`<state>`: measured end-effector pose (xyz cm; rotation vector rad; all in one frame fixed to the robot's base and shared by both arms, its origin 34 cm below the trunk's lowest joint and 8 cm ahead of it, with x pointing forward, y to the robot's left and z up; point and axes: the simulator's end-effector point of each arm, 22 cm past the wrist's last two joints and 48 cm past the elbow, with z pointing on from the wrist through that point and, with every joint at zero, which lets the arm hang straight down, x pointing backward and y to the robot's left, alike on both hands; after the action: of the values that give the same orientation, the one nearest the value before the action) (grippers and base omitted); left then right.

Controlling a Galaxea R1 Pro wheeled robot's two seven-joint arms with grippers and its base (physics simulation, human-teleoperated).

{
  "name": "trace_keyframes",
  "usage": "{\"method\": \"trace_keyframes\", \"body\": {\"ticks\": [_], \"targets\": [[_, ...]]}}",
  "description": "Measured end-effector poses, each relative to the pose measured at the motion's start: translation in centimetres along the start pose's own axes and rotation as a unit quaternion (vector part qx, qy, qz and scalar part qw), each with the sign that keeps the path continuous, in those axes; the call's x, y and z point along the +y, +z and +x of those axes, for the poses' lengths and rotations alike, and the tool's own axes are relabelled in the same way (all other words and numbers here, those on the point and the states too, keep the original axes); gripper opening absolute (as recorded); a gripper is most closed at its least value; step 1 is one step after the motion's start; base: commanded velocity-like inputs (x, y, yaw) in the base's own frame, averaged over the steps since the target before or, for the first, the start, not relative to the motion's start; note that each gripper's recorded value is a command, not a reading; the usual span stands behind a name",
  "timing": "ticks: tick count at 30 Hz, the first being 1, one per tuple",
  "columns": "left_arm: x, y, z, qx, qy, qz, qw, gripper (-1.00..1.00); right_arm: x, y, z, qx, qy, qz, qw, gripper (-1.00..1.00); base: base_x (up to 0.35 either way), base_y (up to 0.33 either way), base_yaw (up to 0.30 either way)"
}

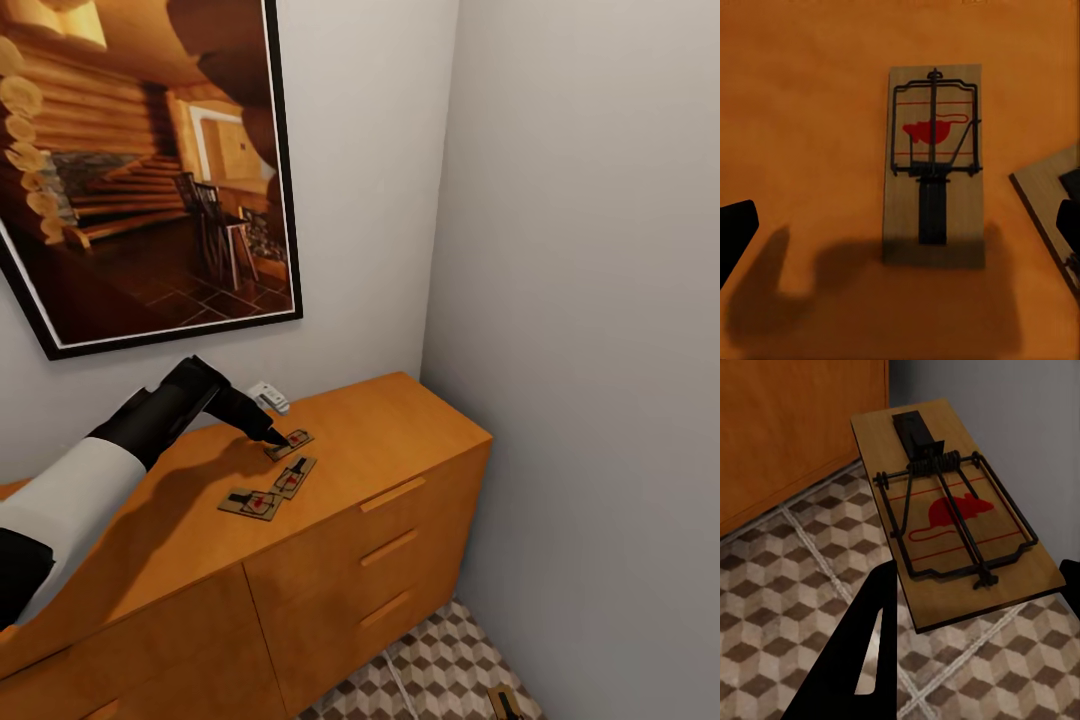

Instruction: Take the four mousetraps from the cabinet in the bathroom and place them on the bathroom floor. Make sure all four end up on the same floor surface, and ensure that at least two of them are either under or directly next to the same bathroom sink.

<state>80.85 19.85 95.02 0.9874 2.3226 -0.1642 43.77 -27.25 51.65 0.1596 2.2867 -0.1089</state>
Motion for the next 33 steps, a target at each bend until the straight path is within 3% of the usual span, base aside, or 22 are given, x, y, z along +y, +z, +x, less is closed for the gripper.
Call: {"method": "trace_keyframes", "body": {"ticks": [33], "targets": [[-0.1, 2.3, 1.1, 0.013, -0.006, 0.012, 0.9998, 1.00, -0.1, -0.1, 1.5, 0.018, -0.002, 0.002, 0.9998, -1.00, 0.000, 0.000, 0.000]]}}
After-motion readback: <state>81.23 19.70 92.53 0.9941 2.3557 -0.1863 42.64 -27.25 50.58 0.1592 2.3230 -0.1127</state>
